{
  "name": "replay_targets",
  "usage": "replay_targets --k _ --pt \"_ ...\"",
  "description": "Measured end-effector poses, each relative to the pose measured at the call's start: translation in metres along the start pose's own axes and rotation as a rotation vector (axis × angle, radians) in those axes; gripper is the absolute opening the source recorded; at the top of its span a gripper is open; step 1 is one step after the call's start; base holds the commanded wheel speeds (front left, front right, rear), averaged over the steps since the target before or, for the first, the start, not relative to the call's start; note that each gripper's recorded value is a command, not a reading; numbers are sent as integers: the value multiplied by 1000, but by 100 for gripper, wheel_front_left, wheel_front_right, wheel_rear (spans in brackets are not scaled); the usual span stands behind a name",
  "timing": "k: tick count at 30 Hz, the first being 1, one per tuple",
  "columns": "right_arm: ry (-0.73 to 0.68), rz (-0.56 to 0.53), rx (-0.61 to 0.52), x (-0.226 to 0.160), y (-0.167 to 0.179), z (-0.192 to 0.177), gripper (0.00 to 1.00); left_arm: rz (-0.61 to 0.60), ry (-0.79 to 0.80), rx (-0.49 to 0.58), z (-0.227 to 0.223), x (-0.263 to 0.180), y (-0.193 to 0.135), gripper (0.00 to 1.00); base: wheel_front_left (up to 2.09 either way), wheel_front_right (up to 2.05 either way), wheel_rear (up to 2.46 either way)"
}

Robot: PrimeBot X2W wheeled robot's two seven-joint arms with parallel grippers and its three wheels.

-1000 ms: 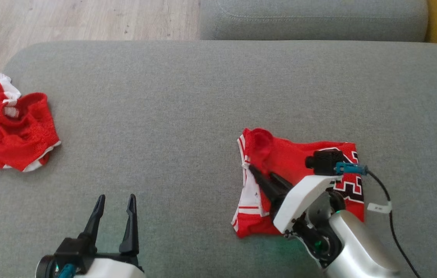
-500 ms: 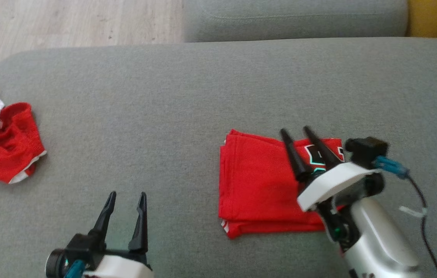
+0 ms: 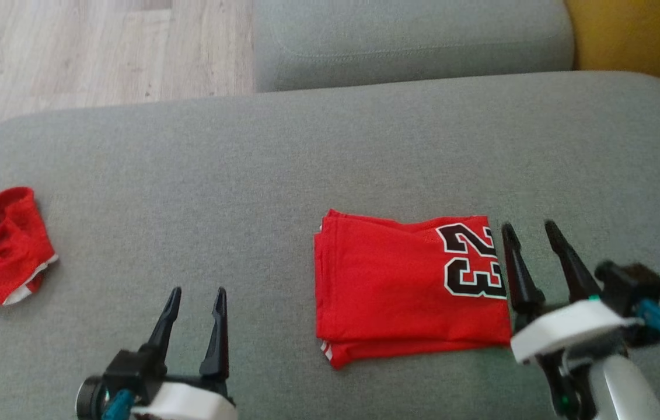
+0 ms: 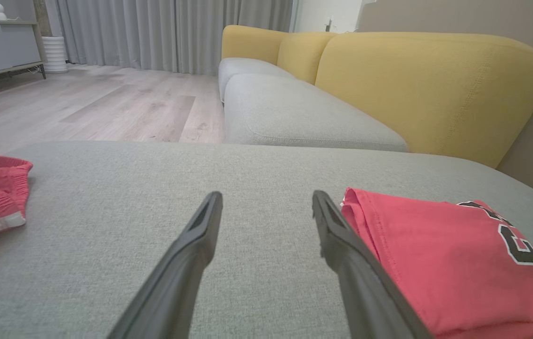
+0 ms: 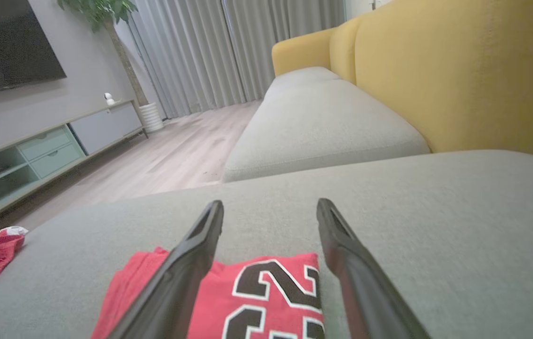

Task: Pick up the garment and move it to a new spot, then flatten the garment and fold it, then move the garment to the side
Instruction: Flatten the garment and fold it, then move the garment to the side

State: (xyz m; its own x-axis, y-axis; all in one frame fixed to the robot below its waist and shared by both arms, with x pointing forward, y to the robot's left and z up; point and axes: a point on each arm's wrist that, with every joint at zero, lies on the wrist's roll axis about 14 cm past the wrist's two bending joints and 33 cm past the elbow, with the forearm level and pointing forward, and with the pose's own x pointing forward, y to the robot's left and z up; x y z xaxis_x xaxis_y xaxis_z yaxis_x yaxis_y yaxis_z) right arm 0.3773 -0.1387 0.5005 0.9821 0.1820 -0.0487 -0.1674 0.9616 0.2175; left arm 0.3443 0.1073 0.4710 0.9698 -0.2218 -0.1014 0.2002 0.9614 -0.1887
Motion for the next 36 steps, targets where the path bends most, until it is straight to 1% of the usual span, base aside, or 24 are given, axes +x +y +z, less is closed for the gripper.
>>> replay_targets --k 3,7,13,31,36 --pt "22 -28 6 -15 -7 -11 100 17 17 -11 -6 -9 3 100 0 0 0" --pt "44 -36 8 -25 -7 -23 100 67 41 -19 -16 -19 15 100 0 0 0" --pt "41 -32 -8 -25 -6 -24 100 109 39 -27 -16 -25 27 100 0 0 0" --pt "67 -44 -14 -25 -11 -34 100 141 44 -22 -18 -30 34 100 0 0 0" --pt "131 -84 -12 -23 -25 -45 100 151 54 -18 -21 -30 37 100 0 0 0"
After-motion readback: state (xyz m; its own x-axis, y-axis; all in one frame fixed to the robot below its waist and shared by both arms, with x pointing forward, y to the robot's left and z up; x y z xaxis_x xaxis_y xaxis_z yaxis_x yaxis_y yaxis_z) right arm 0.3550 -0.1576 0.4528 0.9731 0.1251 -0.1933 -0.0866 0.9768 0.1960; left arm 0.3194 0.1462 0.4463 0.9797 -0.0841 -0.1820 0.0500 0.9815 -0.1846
